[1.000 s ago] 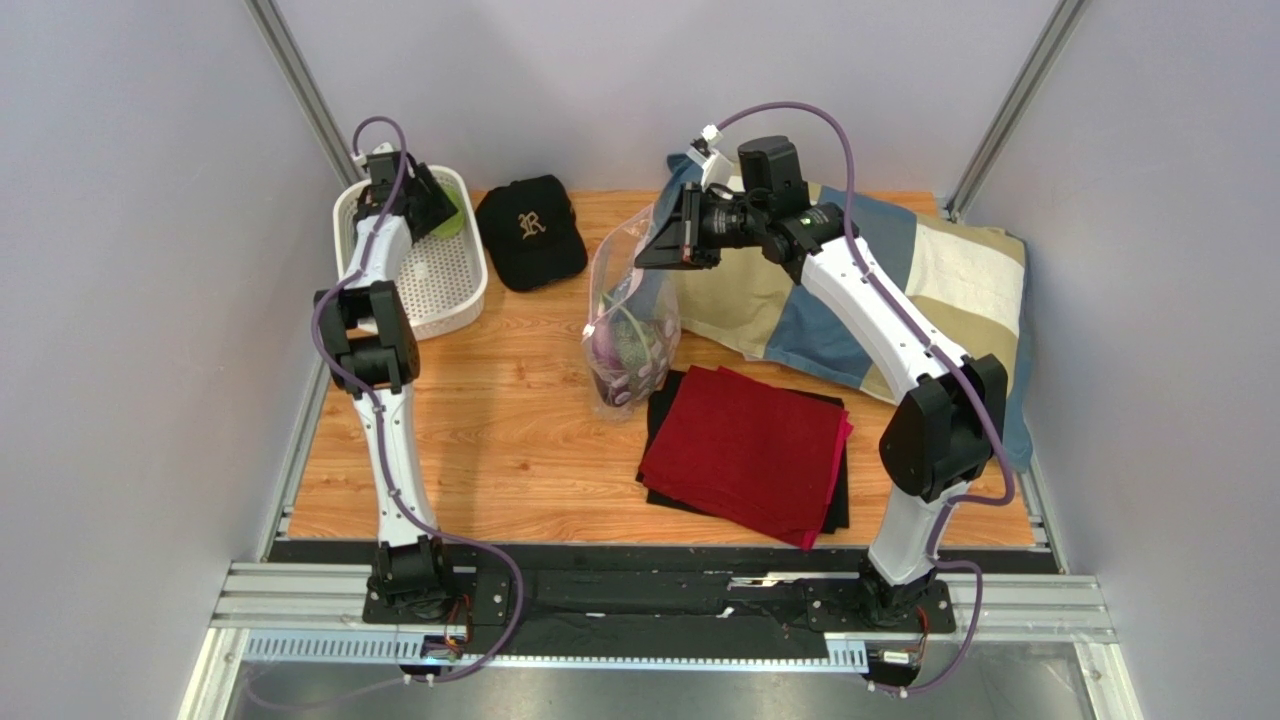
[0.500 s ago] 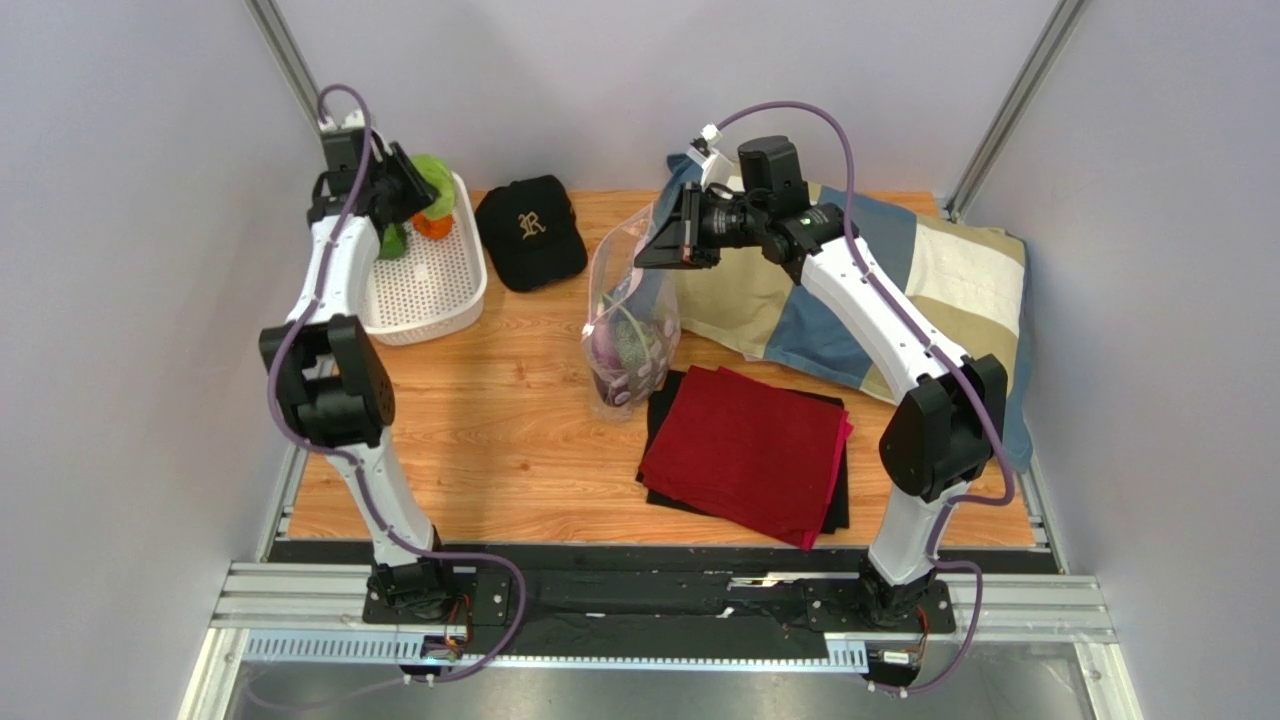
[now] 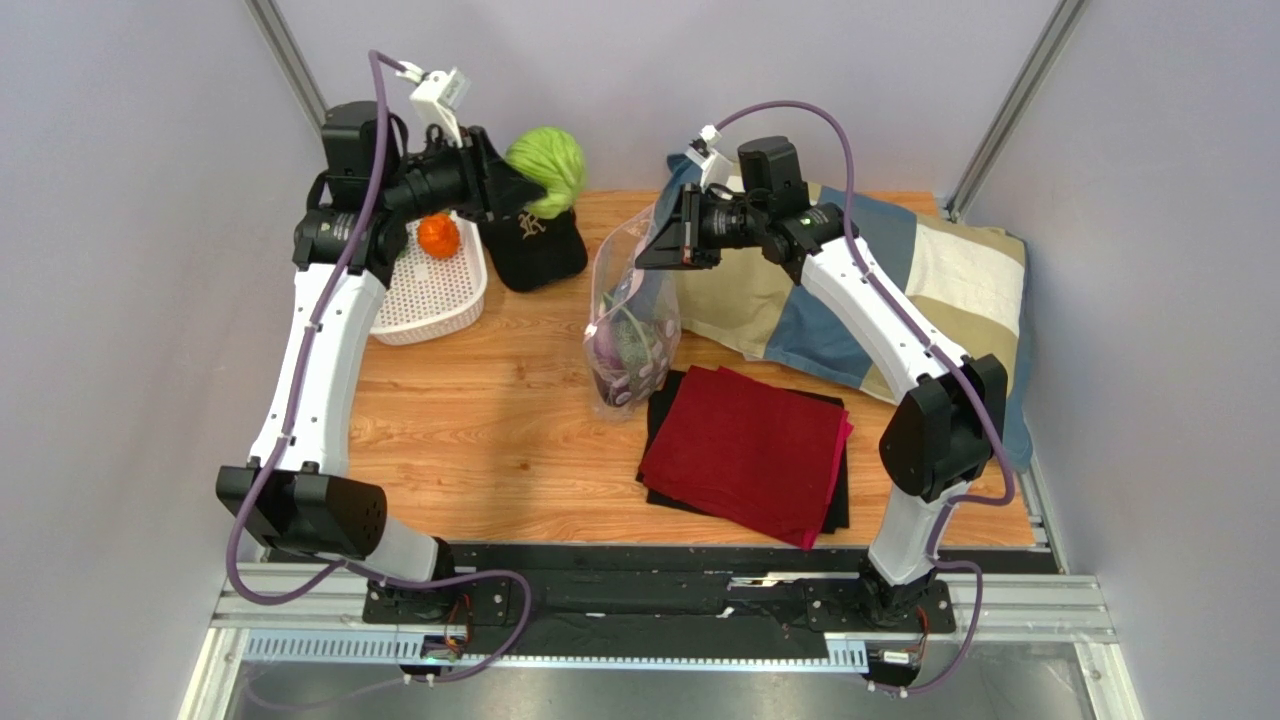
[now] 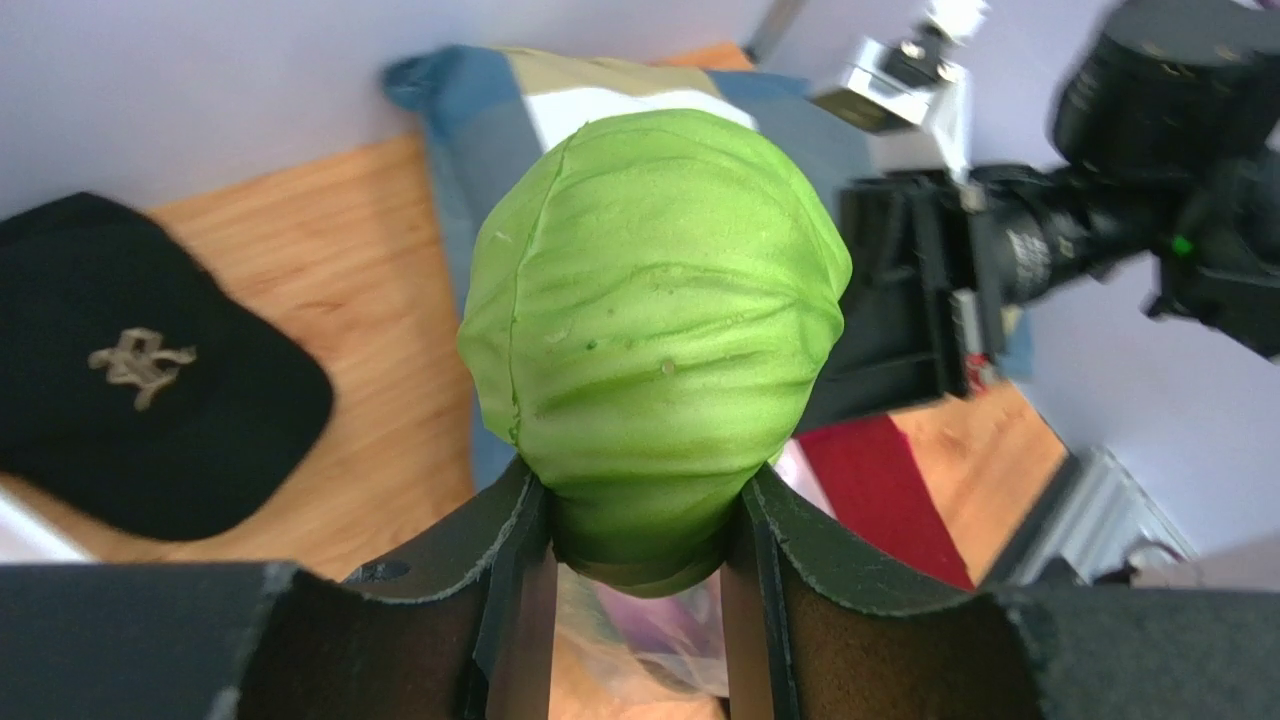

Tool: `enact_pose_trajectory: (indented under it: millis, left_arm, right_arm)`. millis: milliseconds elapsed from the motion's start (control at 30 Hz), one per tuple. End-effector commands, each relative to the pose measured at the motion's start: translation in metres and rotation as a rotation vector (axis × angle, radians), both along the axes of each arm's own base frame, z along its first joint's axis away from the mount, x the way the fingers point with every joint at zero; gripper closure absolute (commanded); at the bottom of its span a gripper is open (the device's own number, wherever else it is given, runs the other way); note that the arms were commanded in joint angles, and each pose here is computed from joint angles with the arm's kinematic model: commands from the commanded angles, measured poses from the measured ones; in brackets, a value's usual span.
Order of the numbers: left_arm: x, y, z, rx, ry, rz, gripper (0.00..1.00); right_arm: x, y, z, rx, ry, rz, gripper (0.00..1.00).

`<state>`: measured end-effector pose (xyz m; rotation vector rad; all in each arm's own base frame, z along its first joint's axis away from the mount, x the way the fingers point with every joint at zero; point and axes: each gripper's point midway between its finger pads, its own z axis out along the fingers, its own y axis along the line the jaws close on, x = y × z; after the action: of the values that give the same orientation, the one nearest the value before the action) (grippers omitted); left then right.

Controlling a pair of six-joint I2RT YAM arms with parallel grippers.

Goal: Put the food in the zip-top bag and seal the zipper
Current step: Pick up the fake vegetable from the bin, then place the fake vegetable in the zipper food storage bag.

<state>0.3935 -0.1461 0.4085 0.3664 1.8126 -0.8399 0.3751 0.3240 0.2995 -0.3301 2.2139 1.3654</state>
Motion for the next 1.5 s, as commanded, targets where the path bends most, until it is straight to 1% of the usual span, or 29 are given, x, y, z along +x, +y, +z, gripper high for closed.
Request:
enact_pose_trajectory:
  millis: [0,67,167,367,433,467,533,567,633,667,833,867,933,967,1000,1033,1067,1133,1200,1233,1267,1300,1333,1400,1433,1467]
  left_arm:
    - [-0.039,-0.034,0.005,-0.004,-0.003,-0.219,1.0]
    - [-0.055,-0.049,0.007,-0.017,0.001,-0.291,1.0]
    - [-0.071,-0.071,-0.001,-0.014,0.019,-0.363,1.0]
    - [-0.083,-0.091,-0.02,-0.007,0.095,-0.434,1.0]
    - [-0.085,-0.095,-0.025,0.016,0.1,-0.444,1.0]
    - [-0.09,-0.099,-0.036,0.038,0.147,-0.457,1.0]
    - [-0.083,-0.095,-0.045,0.104,0.149,-0.413,1.0]
    - [-0.079,-0.089,-0.058,0.141,0.197,-0.37,1.0]
    - [-0.073,-0.081,-0.063,0.202,0.19,-0.331,1.0]
    - [-0.069,-0.072,-0.072,0.254,0.211,-0.279,1.0]
    - [-0.056,-0.045,-0.081,0.422,0.177,-0.177,1.0]
    - [-0.056,-0.041,-0.087,0.452,0.201,-0.175,1.0]
    - [-0.056,-0.042,-0.082,0.491,0.182,-0.194,1.0]
    - [-0.06,-0.043,-0.092,0.523,0.227,-0.216,1.0]
    - [-0.062,-0.047,-0.086,0.538,0.211,-0.232,1.0]
    - [-0.065,-0.05,-0.088,0.568,0.2,-0.264,1.0]
    - [-0.073,-0.059,-0.096,0.602,0.222,-0.314,1.0]
    - [-0.077,-0.065,-0.096,0.644,0.201,-0.341,1.0]
    - [-0.079,-0.071,-0.102,0.665,0.211,-0.357,0.96]
    - [-0.077,-0.072,-0.106,0.665,0.229,-0.357,0.92]
    - [-0.078,-0.072,-0.108,0.669,0.243,-0.363,0.8]
    - [-0.076,-0.073,-0.106,0.67,0.242,-0.364,0.71]
    - [-0.073,-0.074,-0.111,0.673,0.264,-0.357,0.54]
    - [-0.072,-0.075,-0.106,0.664,0.266,-0.351,0.39]
    - [-0.07,-0.076,-0.105,0.658,0.262,-0.346,0.24]
    - [-0.07,-0.076,-0.103,0.651,0.256,-0.342,0.21]
  right_arm:
    - [-0.005,-0.001,0.017,0.015,-0.062,0.019,1.0]
    - [-0.007,-0.002,0.017,0.013,-0.062,0.02,1.0]
    - [-0.01,-0.002,0.019,0.011,-0.069,0.024,1.0]
    - [-0.014,-0.006,0.021,-0.004,-0.077,0.024,1.0]
    - [-0.015,-0.006,0.023,-0.001,-0.08,0.025,1.0]
    - [-0.016,-0.006,0.024,0.0,-0.083,0.025,1.0]
    - [-0.018,-0.007,0.028,0.001,-0.088,0.026,1.0]
    - [-0.019,-0.008,0.031,0.002,-0.088,0.025,1.0]
    - [-0.025,-0.01,0.033,0.006,-0.081,0.025,1.0]
    - [-0.027,-0.011,0.032,0.006,-0.073,0.024,1.0]
    - [-0.035,-0.014,0.031,0.002,-0.083,0.031,1.0]
    - [-0.035,-0.014,0.032,0.003,-0.087,0.033,1.0]
    - [-0.035,-0.014,0.035,0.008,-0.094,0.038,1.0]
    - [-0.033,-0.013,0.036,0.013,-0.098,0.039,1.0]
    - [-0.033,-0.012,0.037,0.016,-0.1,0.043,1.0]
    - [-0.032,-0.011,0.038,0.019,-0.1,0.044,1.0]
    - [-0.03,-0.01,0.037,0.022,-0.098,0.045,1.0]
    - [-0.028,-0.007,0.04,0.032,-0.101,0.051,1.0]
    - [-0.028,-0.004,0.044,0.039,-0.111,0.06,1.0]
    - [-0.029,-0.003,0.045,0.041,-0.112,0.062,1.0]
    - [-0.029,-0.003,0.044,0.04,-0.109,0.062,1.0]
    - [-0.029,-0.005,0.045,0.042,-0.113,0.063,1.0]
    - [-0.031,-0.004,0.045,0.042,-0.114,0.067,1.0]
    - [-0.032,-0.004,0.045,0.041,-0.111,0.071,1.0]
    - [-0.033,-0.004,0.046,0.041,-0.111,0.071,1.0]
    - [-0.033,-0.005,0.044,0.038,-0.109,0.072,1.0]
